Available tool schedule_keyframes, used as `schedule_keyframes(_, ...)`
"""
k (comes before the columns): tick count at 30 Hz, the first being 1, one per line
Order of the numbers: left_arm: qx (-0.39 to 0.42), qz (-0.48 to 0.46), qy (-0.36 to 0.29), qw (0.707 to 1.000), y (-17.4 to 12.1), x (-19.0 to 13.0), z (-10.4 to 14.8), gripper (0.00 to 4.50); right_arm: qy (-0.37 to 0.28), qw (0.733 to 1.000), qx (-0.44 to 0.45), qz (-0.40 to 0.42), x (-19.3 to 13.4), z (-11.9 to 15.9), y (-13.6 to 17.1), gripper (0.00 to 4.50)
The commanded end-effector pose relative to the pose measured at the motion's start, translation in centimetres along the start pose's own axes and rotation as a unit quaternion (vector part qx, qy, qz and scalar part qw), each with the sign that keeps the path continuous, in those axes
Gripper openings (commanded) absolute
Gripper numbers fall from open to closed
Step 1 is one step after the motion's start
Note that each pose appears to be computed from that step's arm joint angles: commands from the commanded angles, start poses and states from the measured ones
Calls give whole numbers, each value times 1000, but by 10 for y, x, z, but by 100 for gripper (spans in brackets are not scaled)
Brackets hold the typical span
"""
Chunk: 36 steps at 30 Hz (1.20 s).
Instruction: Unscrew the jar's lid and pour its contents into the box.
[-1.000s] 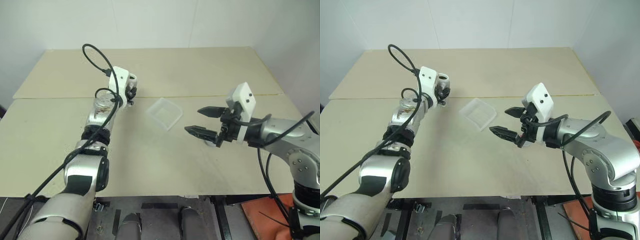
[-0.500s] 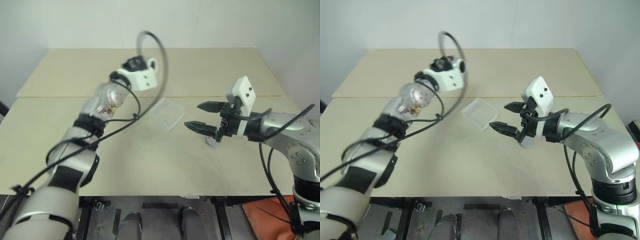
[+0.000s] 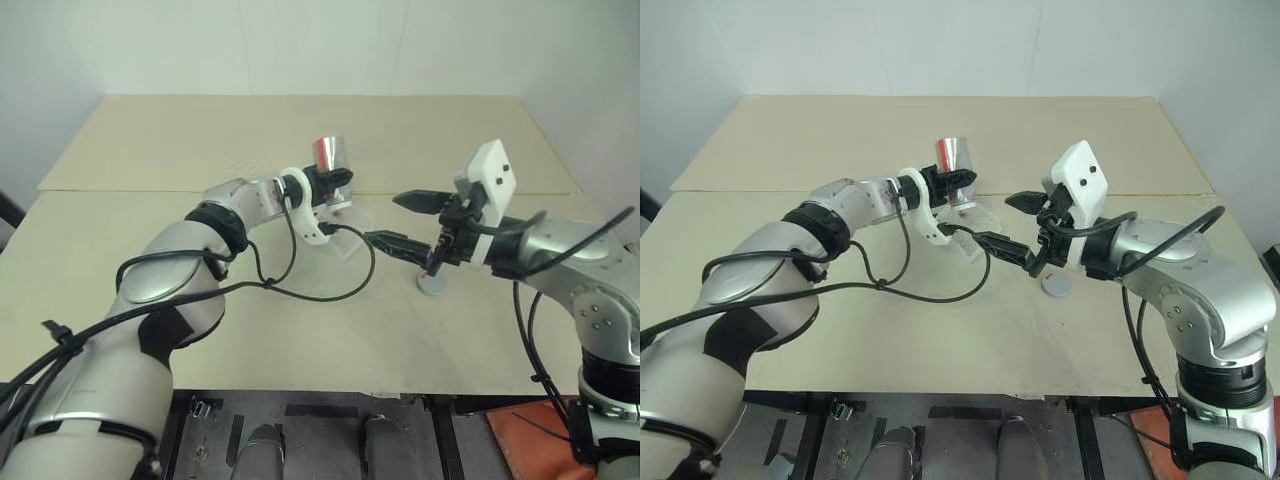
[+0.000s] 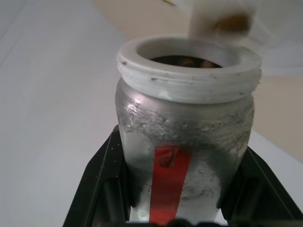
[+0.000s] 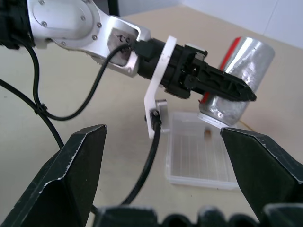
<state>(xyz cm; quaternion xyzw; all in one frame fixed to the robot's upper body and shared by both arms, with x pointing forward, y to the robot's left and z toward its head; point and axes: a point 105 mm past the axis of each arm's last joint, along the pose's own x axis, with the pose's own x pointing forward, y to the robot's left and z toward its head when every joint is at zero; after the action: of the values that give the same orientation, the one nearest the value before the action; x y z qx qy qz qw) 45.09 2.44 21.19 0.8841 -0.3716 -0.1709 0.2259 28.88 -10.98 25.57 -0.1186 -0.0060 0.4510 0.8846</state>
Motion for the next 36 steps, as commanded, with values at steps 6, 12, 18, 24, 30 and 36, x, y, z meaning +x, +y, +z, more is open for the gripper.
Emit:
schedule_keyframes(6, 12, 14, 14, 1000, 9, 0, -14, 191, -18, 1000, -6, -15, -10, 9, 2, 447)
schedule_keyframes(12, -167, 14, 76, 983, -6, -17, -30, 191, -13, 1000, -7, -14, -12, 7, 1, 447)
schedule_keyframes(18, -518, 68, 172, 835, -29, -52, -60, 191, -3, 1000, -12, -13, -13, 5, -4, 447)
schedule_keyframes(24, -860, 120, 164, 468, -50, -84, -67, 191, 0, 1000, -9, -9, -14, 4, -8, 447)
schedule_keyframes(30, -912, 137, 156, 353, -63, -107, -40, 191, 5, 1000, -5, -6, -14, 2, -9, 447)
schedule_keyframes(36, -921, 130, 155, 334, -74, -114, -7, 191, 12, 1000, -1, -9, -17, 0, -9, 447)
